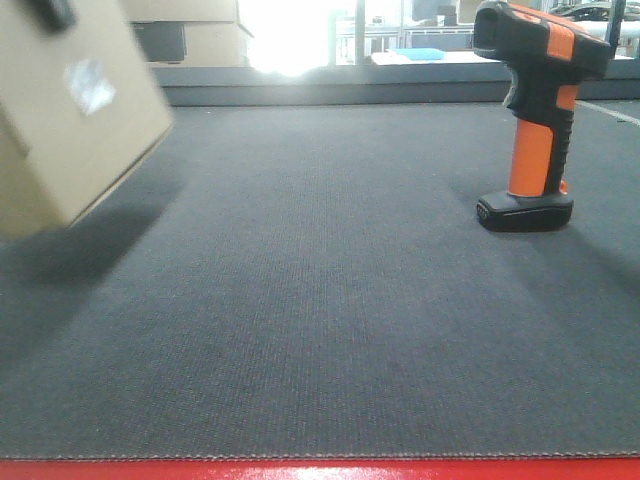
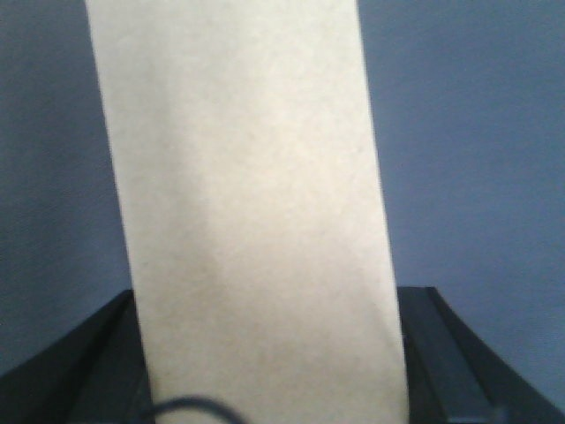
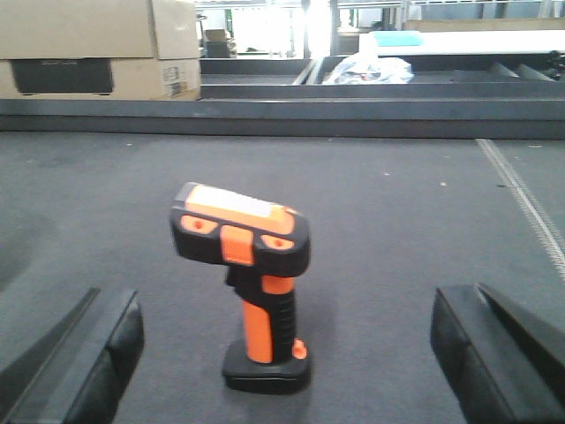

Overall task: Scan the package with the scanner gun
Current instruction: 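Lift the box with the left gripper and tilt its label toward the scanner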

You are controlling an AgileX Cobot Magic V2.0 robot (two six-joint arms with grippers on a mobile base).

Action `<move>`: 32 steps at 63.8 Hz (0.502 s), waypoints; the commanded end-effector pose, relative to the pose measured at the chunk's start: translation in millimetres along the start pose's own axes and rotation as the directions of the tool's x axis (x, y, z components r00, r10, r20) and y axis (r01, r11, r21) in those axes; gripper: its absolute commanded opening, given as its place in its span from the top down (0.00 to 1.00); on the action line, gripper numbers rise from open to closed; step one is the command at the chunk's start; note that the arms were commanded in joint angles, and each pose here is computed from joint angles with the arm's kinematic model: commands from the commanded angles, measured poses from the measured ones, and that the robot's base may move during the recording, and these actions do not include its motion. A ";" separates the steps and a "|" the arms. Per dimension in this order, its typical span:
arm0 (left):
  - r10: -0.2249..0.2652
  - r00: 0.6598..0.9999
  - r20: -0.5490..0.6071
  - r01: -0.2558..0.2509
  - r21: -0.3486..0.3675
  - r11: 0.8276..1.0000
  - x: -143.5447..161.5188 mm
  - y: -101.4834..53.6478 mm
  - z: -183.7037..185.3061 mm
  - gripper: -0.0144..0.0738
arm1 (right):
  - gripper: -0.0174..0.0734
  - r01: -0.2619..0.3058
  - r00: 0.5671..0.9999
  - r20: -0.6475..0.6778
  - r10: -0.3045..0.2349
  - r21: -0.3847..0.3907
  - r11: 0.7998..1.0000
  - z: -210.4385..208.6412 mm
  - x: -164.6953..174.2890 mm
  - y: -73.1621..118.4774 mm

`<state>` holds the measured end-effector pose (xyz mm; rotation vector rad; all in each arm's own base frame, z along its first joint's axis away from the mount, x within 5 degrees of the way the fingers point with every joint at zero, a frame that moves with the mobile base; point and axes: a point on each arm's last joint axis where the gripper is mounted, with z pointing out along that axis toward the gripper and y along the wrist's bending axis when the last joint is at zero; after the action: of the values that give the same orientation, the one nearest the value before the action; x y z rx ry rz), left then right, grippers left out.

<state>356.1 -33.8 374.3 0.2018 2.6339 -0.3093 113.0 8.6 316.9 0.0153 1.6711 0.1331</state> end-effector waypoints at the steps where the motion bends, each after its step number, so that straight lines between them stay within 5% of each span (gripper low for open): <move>1: -0.007 0.997 0.078 0.001 0.080 0.997 1.7 -13.8 -26.4 0.96 | 0.18 0.011 1.000 0.013 -0.010 -0.028 1.000 0.7 -2.5 3.4; 15: -0.049 0.992 0.115 0.025 0.200 0.980 2.2 -27.2 -39.1 0.96 | 0.18 0.017 0.999 -0.040 -0.021 -0.101 0.995 12.1 4.2 12.8; 32: -0.062 0.992 0.107 0.038 0.211 0.977 1.3 -27.2 -35.9 0.96 | 0.18 0.021 0.993 -0.111 -0.030 -0.083 0.996 65.6 24.4 15.6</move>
<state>334.1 -49.1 406.4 0.1946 2.5146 -0.5614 158.8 29.1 293.5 -0.0758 1.7932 0.1991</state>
